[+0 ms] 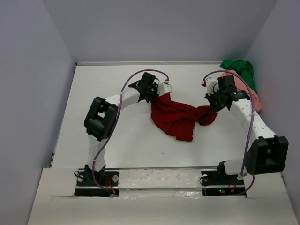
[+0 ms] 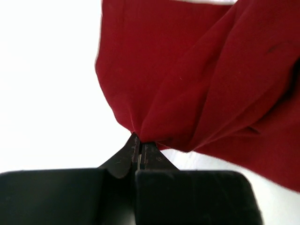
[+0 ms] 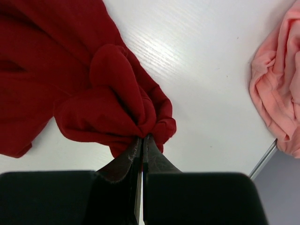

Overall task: Fold and stack the t-shirts
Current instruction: Flatten out the tshirt

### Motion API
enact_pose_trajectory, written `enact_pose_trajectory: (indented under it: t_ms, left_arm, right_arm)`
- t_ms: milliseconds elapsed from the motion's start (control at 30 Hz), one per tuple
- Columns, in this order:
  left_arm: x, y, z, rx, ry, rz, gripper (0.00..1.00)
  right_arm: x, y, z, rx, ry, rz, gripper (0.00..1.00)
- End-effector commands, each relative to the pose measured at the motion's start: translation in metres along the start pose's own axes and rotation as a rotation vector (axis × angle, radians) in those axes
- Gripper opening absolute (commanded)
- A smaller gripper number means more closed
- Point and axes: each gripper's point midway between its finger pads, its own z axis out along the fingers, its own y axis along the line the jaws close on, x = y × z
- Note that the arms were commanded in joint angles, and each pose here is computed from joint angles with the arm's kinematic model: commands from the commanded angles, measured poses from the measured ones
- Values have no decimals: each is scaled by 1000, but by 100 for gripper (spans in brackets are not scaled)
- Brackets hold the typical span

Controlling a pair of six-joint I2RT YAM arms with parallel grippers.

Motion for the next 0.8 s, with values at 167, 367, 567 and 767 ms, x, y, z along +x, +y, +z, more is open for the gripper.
enact_pose_trajectory:
  t_ms: [167,367,567,767]
  left_arm:
    - [-42,53,-189,-271,-171,-122,0]
    - [-42,39,-276,-339,-252,-82,0]
    - [-25,43,-331,-418,-309,-100,0]
    - [-22,35,-362,-465,-368,-107,0]
  right_arm:
    - [-76,-6,-56,-22,-270,-17,0]
    - [-104,-7,-111,3,-413,-41,0]
    - [-117,5,-156,-13,-554,-51,0]
    - [-122,26,-199,-73,-654,-97,0]
